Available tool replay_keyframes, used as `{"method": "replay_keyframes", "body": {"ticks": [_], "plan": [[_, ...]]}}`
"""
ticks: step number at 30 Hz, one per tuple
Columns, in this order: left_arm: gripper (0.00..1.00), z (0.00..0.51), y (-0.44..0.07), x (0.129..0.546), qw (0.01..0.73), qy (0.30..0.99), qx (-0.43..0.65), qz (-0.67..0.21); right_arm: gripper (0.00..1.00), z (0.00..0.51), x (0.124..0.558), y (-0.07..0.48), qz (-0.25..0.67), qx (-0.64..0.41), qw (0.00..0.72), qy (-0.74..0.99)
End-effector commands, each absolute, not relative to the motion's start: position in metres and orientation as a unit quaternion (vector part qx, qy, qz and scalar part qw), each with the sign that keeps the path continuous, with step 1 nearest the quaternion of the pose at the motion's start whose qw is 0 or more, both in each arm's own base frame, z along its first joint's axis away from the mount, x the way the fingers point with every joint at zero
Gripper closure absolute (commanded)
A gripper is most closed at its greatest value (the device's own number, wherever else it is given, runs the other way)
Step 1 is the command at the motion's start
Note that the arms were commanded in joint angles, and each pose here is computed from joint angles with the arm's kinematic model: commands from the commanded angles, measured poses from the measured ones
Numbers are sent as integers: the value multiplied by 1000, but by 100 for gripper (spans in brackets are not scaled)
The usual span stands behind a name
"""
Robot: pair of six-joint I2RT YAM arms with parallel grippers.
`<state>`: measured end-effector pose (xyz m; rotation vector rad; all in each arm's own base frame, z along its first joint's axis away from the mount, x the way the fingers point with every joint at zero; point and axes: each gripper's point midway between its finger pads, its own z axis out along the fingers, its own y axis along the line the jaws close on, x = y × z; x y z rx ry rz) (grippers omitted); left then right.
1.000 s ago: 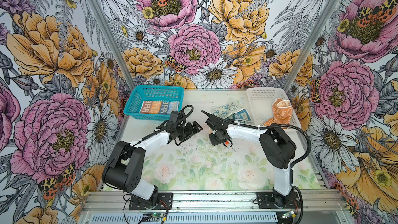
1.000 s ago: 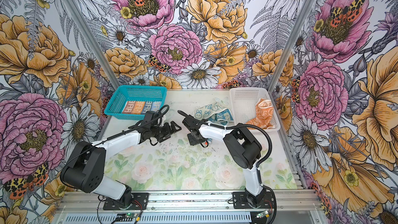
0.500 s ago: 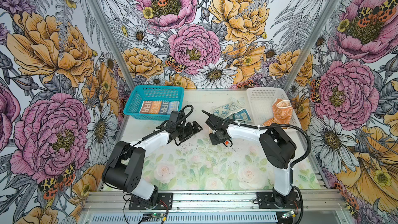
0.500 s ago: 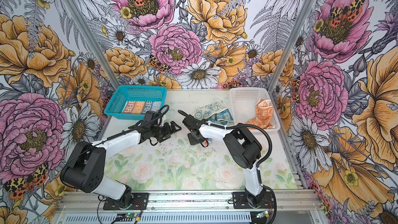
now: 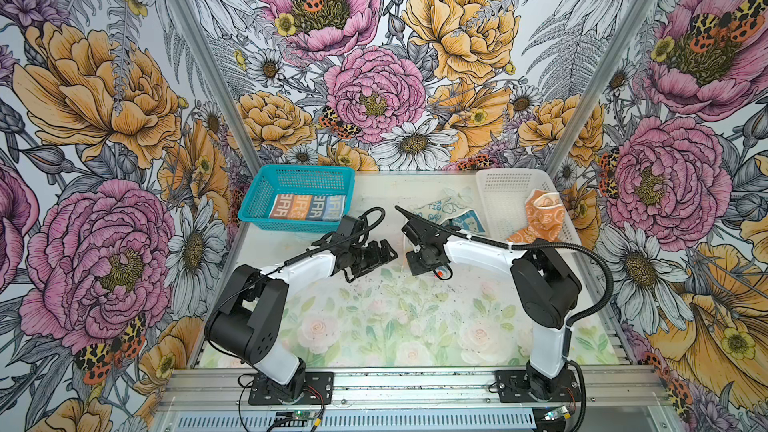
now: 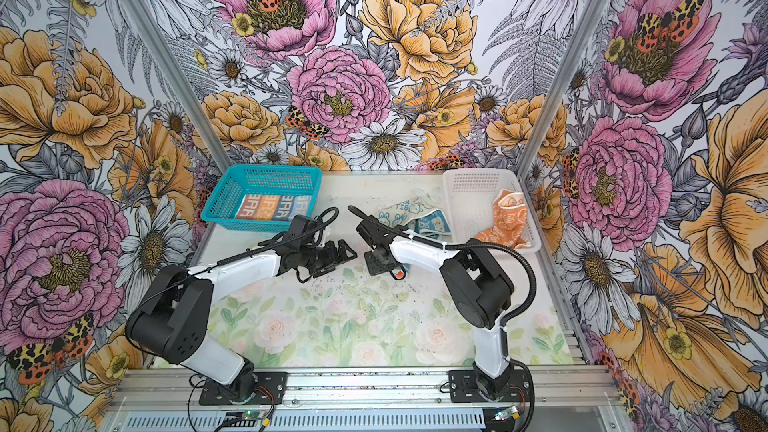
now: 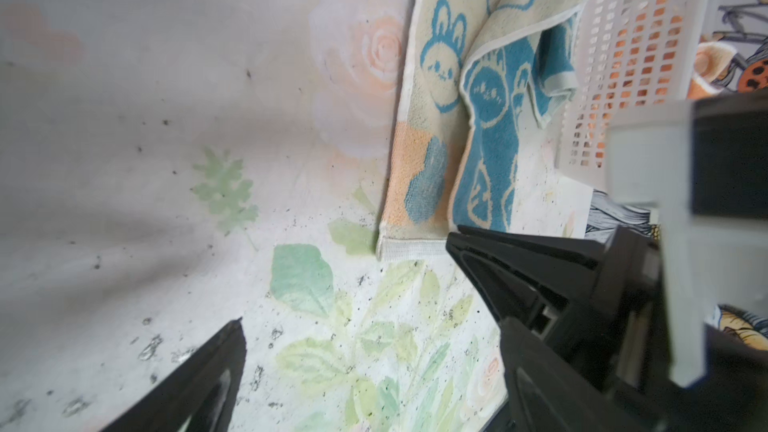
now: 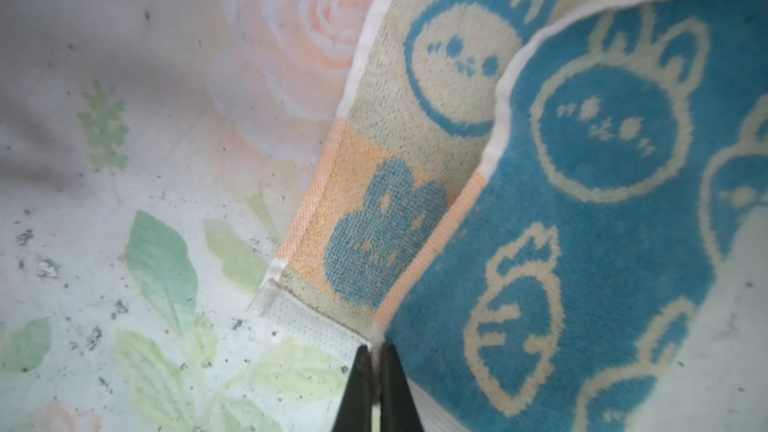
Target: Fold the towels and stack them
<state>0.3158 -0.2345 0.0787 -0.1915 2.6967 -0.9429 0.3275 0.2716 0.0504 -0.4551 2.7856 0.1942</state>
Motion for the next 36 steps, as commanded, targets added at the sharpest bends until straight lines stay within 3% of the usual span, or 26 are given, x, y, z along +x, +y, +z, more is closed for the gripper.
{"method": "replay_keyframes", "body": {"ticks": [1, 17, 25, 36], "plan": [[12, 74, -246, 315, 136, 946, -23, -295, 100, 77, 333, 262, 89, -138, 180, 970], [38, 23, -284, 304, 72, 966, 29, -245, 100, 89, 333, 214, 98, -85, 185, 974], [60, 8, -282, 305, 68, 975, 39, -206, 100, 90, 332, 210, 109, -79, 187, 973], [74, -15, -281, 300, 54, 982, 50, -172, 100, 88, 331, 209, 122, -74, 189, 972]]}}
